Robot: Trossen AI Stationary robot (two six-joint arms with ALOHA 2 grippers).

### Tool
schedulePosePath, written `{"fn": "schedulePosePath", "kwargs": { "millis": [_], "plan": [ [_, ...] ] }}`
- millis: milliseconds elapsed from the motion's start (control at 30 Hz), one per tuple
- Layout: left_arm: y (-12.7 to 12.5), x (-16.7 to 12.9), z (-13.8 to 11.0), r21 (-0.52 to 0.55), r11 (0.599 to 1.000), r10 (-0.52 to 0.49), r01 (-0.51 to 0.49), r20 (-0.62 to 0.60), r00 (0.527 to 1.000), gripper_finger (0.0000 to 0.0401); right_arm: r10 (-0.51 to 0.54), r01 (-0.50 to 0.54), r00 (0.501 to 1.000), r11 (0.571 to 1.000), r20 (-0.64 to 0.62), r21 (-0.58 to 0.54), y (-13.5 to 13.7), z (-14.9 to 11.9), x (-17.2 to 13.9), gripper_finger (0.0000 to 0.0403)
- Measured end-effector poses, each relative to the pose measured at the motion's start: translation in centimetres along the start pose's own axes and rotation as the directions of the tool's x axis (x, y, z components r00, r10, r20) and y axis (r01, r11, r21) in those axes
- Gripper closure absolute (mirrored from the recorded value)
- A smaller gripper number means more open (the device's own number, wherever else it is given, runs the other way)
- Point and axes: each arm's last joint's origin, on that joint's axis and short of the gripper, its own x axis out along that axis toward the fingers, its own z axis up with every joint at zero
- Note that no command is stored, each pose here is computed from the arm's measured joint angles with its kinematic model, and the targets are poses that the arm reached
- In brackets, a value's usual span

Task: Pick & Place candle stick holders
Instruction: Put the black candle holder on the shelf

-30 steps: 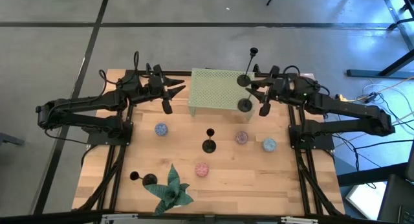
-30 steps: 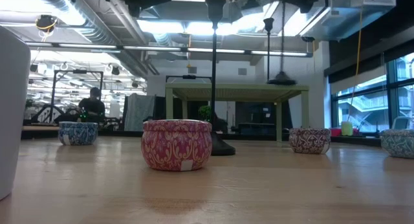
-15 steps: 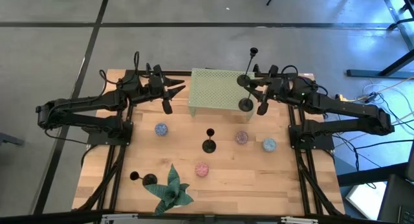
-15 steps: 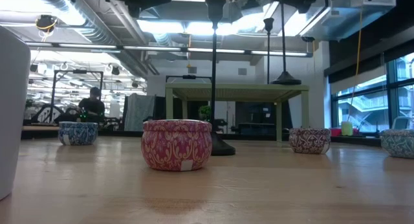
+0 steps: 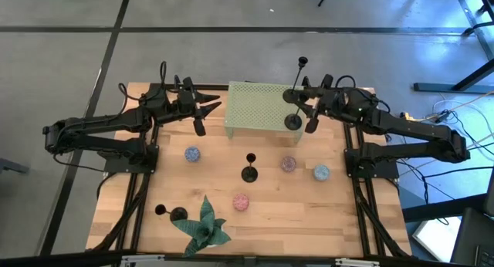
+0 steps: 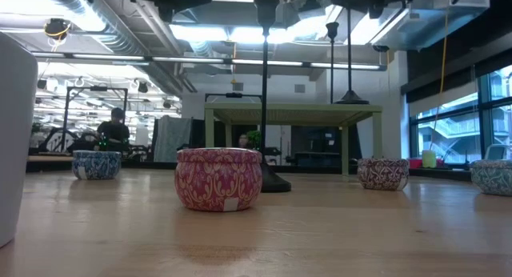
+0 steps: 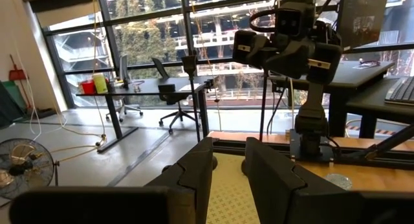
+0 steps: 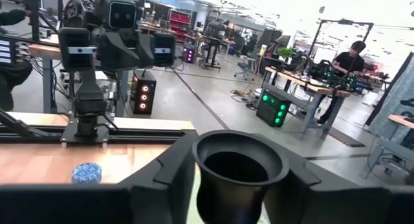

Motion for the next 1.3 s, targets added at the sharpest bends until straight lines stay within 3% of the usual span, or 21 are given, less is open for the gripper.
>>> {"fn": "schedulePosePath", "kwargs": {
  "millis": [400,900,1133,1300],
  "plan": [
    [0.0,0.0,0.0,0.0,1.0,0.0,0.0,0.0,1.0,0.0313,-0.015,0.016,0.999,1.0,0.039,-0.023,-0.2,0.4,0.0,0.0165],
    [0.0,0.0,-0.1,0.001,1.0,-0.001,0.001,-0.013,1.0,0.0313,-0.051,0.072,0.972,0.994,0.229,-0.087,-0.6,2.3,-0.6,0.0154],
    [-0.2,0.0,-0.3,0.0,0.999,-0.047,0.047,-0.032,0.998,0.0313,0.176,-0.146,0.943,0.981,0.282,-0.125,0.4,4.6,-2.9,0.0157],
    [-0.8,-0.1,-0.3,-0.003,0.988,-0.153,0.153,-0.026,0.988,0.0313,0.351,-0.348,0.929,0.936,0.119,-0.048,2.1,4.8,-4.4,0.0169]
  ]
}}
